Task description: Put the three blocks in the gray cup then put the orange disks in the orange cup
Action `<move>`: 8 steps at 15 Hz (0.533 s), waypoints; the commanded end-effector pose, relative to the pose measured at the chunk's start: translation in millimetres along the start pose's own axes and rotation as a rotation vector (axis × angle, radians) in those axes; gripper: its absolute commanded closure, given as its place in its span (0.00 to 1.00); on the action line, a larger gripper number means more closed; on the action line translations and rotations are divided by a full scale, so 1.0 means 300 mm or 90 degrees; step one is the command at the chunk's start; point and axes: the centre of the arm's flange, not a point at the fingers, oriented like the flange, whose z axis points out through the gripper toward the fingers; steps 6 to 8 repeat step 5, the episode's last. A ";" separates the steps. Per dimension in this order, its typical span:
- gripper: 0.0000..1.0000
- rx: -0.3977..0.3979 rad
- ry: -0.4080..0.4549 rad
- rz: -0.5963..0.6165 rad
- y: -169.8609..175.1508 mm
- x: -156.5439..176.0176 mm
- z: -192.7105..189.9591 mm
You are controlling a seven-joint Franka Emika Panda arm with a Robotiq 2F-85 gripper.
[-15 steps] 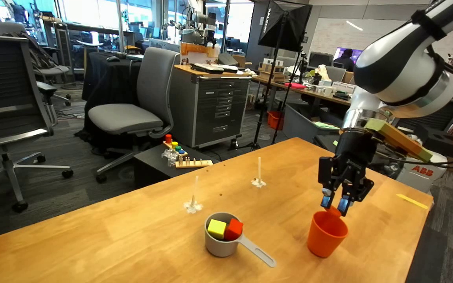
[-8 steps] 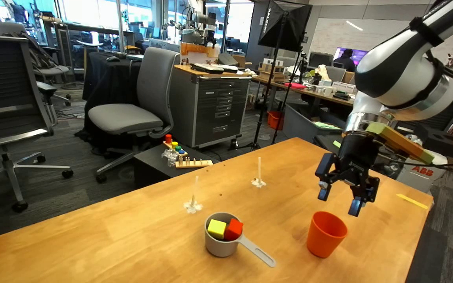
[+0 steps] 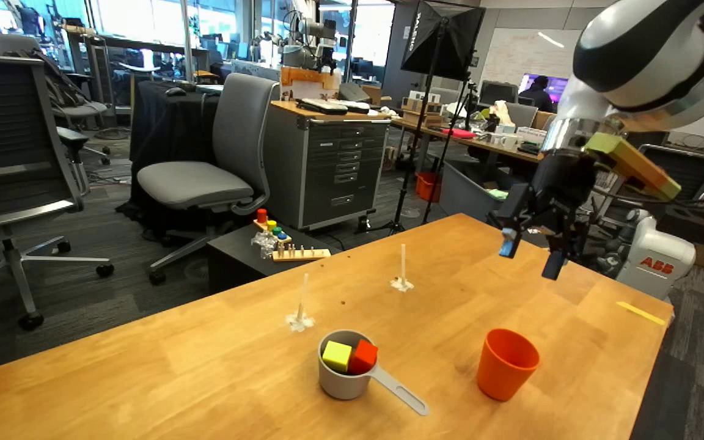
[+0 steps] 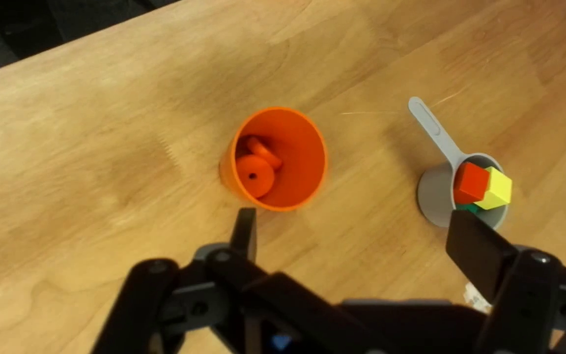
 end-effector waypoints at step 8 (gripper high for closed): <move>0.00 -0.002 0.020 -0.028 -0.052 -0.055 -0.129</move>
